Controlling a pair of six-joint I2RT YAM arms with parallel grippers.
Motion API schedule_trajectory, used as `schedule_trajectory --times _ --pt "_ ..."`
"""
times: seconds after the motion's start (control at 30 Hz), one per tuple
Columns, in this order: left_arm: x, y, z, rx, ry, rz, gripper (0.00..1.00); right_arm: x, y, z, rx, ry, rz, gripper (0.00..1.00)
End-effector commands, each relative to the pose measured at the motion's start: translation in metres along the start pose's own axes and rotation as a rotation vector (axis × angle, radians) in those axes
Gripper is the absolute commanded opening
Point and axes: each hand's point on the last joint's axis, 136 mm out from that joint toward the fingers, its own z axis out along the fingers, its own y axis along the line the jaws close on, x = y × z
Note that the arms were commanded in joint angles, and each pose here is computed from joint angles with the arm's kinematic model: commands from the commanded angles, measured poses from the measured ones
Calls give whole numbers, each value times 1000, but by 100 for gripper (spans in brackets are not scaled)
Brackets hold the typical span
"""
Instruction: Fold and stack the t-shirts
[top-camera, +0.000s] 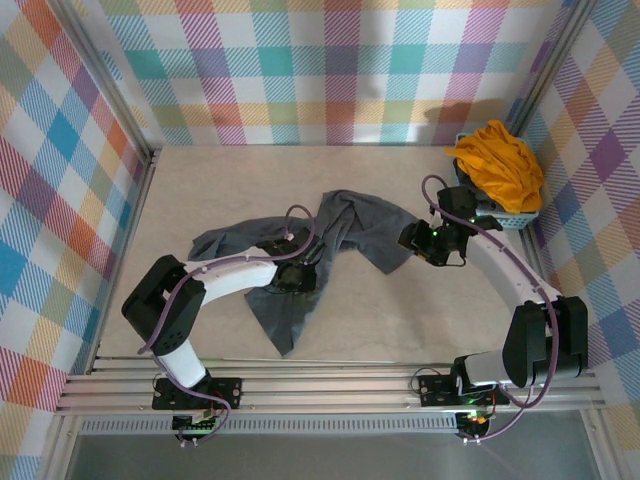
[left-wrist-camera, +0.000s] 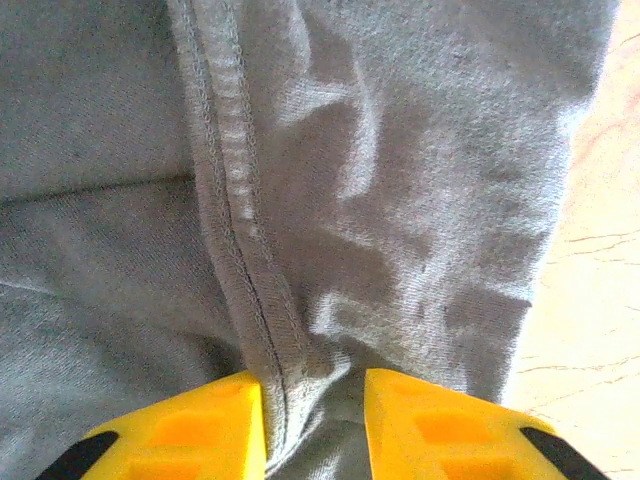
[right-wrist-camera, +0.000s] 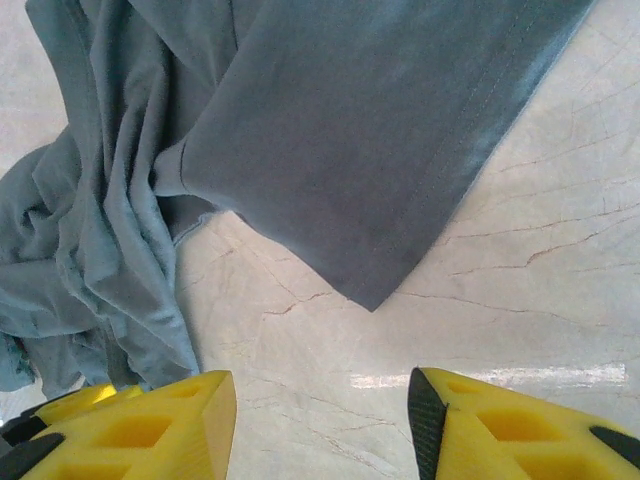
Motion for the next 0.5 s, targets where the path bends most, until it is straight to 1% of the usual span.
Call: schedule_trajectory --times 0.0,0.17,0.2,0.27,0.33,0.4,0.47 --pt "5 8 6 -31 20 14 32 4 7 -1 -23 4 -3 50" --pt "1 11 6 -61 13 17 33 6 10 -2 -28 9 -12 50" --pt "1 14 6 -77 10 16 35 6 11 -2 -27 9 -14 50" --pt "3 19 5 -94 12 11 43 7 12 -2 -27 11 -17 50" --pt "4 19 7 -74 20 -3 47 7 13 -1 -29 13 -21 50" --pt "5 16 9 -43 27 -15 48 9 15 1 -32 20 -21 50" --pt "2 9 9 -5 19 -14 45 9 17 1 -37 23 -25 49"
